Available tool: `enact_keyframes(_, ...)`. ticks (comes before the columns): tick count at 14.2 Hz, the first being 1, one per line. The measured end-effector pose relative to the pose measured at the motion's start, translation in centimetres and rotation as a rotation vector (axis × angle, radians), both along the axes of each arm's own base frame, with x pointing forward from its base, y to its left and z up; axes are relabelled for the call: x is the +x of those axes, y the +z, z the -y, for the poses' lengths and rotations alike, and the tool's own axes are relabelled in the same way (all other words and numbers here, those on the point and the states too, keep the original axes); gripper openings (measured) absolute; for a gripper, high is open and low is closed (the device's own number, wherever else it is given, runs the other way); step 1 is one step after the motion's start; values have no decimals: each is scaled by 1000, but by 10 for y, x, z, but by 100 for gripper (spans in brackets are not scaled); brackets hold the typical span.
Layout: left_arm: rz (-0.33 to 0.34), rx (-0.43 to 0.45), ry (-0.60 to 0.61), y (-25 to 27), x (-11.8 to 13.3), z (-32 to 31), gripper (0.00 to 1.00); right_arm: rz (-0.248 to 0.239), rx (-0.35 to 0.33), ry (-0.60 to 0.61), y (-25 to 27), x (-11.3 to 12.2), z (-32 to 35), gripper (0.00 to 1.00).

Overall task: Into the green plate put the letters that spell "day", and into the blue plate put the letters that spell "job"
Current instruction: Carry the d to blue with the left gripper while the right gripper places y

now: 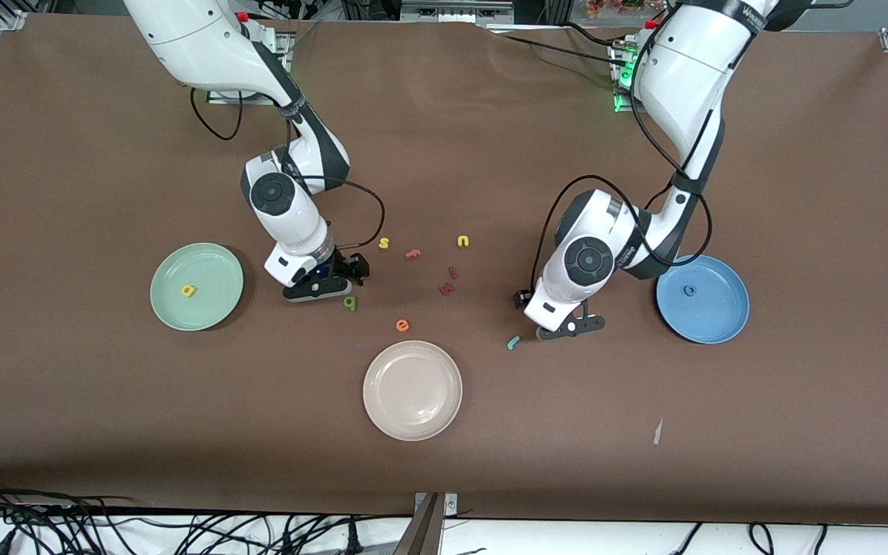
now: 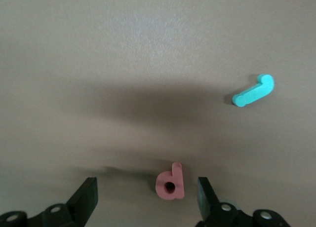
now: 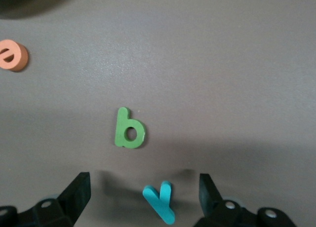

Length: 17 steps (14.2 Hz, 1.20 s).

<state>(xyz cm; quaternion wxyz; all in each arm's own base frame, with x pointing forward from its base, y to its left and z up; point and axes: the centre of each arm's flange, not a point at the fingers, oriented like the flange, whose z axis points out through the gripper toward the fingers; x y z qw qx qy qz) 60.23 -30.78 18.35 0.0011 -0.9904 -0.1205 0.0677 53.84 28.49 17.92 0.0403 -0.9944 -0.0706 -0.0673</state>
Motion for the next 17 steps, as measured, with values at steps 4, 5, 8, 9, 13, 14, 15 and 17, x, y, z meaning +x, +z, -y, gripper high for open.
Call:
enact_keyframes(4, -11, -1, 47, -11, -1, 10, 78, -25, -18, -4, -9, -6, 8, 78)
enact_keyframes(5, -15, -11, 57, -10, -1, 11, 66, -29, -20, -4, -9, -6, 8, 78)
enact_keyframes(8, -16, -17, 65, -9, 0, 12, 52, -47, -35, -3, -5, -6, 11, 48)
enact_keyframes(9, -6, -23, 66, -9, 0, 13, 47, -50, -42, 2, -3, -6, 12, 38)
enact_keyframes(13, 8, -41, 67, -10, -1, 22, 31, -71, -71, 16, 6, -2, 16, 26)
enact_keyframes(14, 8, -41, 67, -10, -1, 22, 31, -88, -91, 25, 16, 4, 20, 26)
enact_keyframes(15, 8, -41, 67, -10, -1, 22, 30, -106, -113, 36, 33, 13, 26, 26)
enact_keyframes(17, 8, -41, 67, -10, -1, 22, 30, -149, -158, 72, 83, 32, 49, 26)
